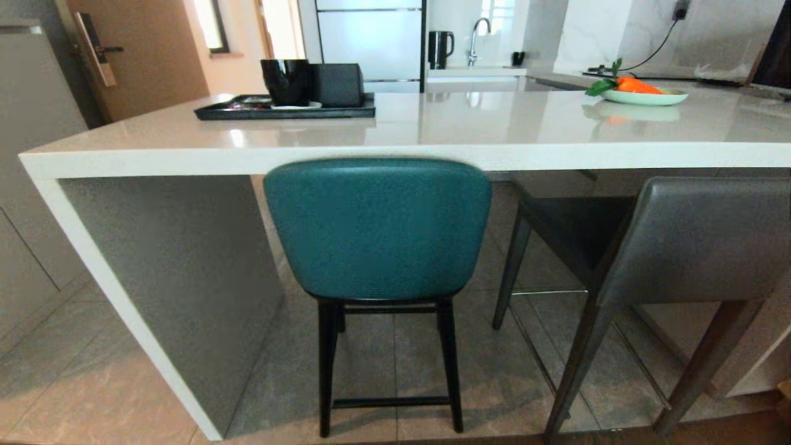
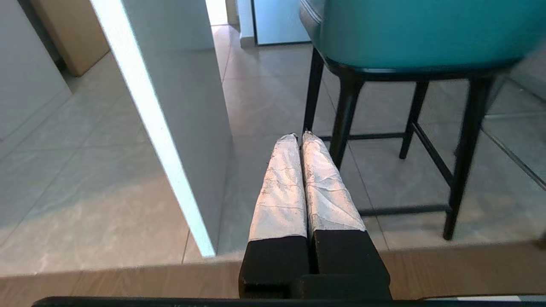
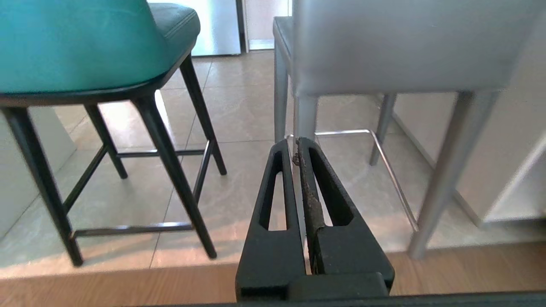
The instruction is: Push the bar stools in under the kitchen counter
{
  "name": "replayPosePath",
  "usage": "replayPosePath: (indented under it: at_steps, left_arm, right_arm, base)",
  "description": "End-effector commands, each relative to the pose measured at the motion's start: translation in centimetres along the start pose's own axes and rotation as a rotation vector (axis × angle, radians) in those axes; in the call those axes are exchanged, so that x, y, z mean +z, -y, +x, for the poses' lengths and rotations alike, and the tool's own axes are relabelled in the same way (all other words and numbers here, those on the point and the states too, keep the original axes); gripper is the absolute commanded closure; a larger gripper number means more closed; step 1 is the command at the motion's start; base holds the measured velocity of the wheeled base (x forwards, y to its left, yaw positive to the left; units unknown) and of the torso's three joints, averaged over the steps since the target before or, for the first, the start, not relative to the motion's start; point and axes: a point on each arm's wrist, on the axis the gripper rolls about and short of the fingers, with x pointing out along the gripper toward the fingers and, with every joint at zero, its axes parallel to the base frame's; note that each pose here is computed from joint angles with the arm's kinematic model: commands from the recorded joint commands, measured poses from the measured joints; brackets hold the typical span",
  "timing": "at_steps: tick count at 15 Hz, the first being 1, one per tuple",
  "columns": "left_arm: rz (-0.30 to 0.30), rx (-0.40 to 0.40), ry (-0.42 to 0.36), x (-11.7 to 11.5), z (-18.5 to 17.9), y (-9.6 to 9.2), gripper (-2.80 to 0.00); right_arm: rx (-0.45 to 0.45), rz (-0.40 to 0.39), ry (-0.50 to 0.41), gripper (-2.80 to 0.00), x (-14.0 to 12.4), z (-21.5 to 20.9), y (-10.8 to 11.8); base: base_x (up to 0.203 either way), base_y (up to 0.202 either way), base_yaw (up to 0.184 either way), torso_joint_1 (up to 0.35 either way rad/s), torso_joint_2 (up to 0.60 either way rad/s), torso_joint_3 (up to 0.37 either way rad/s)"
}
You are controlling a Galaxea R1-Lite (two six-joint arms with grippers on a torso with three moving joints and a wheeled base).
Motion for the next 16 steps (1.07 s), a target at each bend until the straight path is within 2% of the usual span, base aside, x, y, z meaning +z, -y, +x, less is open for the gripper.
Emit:
replayPosePath:
  at_steps: [1,4,12,16]
  left_arm:
    - [0.000,0.000,-0.010,-0.25,0.07,0.01,0.00]
    - [0.000,0.000,-0.010,-0.25,0.07,0.01,0.00]
    - [0.000,0.000,-0.010,-0.25,0.07,0.01,0.00]
    - [-0.001,0.000,-0.010,-0.25,0.07,0.01,0.00]
  right_arm:
    - [0.002,-0.001,-0.024,0.00,-0.66,0.16,-0.02]
    - [0.002,-0.001,-0.025,0.00,-0.68,0.16,-0.02]
    - [0.002,-0.002,-0.025,0.00,-0.68,0.16,-0.02]
    - [0.002,-0.001,-0.025,0.00,-0.68,0.16,-0.02]
  base:
    - [-0.204,0.000,0.000,-0.001,0.00,-0.004]
    - [-0.170,0.000,-0.001,-0.002,0.01,0.002]
    - [0.000,0.000,0.000,0.000,0.00,0.000]
    - [-0.001,-0.140,0.002,0.004,0.00,0.002]
